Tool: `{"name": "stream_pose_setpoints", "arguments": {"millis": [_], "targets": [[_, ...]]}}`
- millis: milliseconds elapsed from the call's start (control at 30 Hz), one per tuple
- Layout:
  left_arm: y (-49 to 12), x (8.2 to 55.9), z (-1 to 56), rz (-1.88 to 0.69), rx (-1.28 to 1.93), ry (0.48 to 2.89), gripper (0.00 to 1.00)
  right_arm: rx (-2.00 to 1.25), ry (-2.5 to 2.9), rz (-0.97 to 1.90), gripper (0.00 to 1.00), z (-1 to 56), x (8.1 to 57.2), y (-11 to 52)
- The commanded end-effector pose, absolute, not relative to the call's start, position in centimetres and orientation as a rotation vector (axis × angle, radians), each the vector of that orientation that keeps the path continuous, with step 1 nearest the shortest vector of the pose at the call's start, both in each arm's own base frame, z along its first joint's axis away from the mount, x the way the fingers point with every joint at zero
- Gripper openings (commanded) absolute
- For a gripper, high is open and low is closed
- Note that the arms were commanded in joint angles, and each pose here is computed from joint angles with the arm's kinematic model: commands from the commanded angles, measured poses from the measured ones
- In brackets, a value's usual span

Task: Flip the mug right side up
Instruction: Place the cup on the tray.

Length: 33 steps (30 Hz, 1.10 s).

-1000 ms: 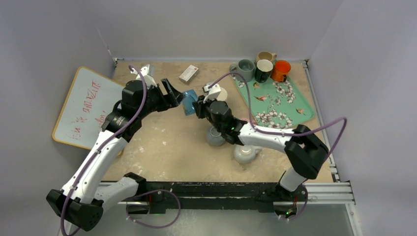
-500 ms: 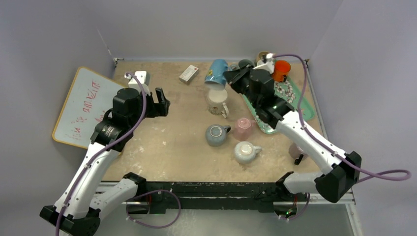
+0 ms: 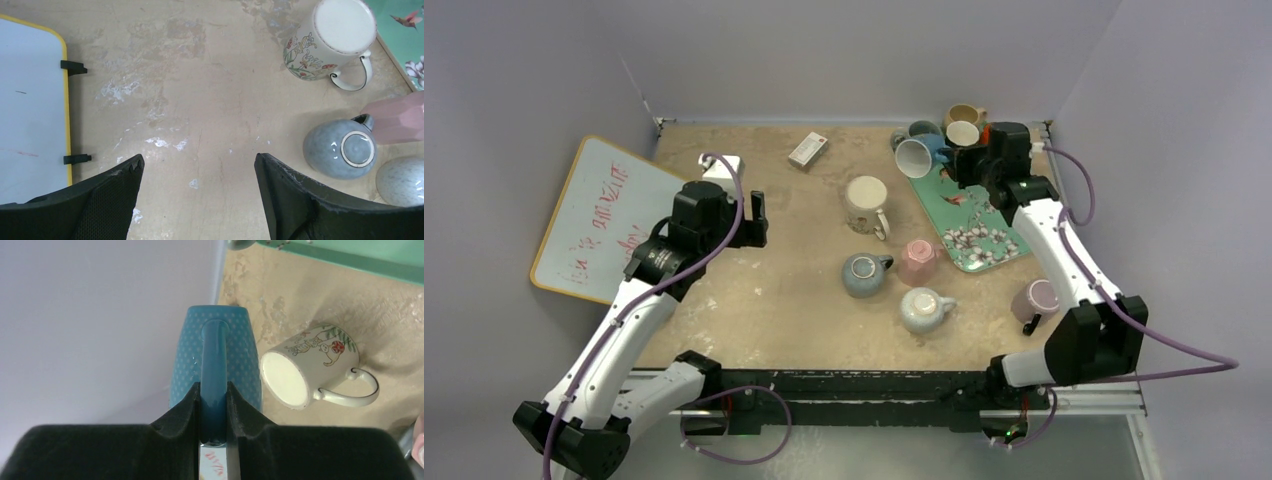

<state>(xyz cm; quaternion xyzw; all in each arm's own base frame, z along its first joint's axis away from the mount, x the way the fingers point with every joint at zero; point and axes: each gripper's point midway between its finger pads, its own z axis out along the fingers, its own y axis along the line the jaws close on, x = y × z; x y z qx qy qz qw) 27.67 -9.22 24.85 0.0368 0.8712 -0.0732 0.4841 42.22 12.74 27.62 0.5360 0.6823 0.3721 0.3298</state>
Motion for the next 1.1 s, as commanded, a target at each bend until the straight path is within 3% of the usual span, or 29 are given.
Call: {"name": "stream_pose_setpoints", "arguments": {"millis": [0, 567, 1067], "targets": [[-8.8, 27.8, 25.4, -0.147, 0.107, 2.095, 0.80, 1.625, 1.654, 1.257, 0.00, 29.1, 43.3, 12.0], [-8.4, 27.7, 25.2, -0.129, 0.097, 2.091, 0.80, 2.168, 1.565, 1.387, 0.00, 18.2, 45.1, 8.6], [-8.4, 27.8, 25.1, -0.124, 0.097, 2.093, 0.80, 2.308, 1.562, 1.416, 0.00, 13.8, 47.6, 7.7]]}}
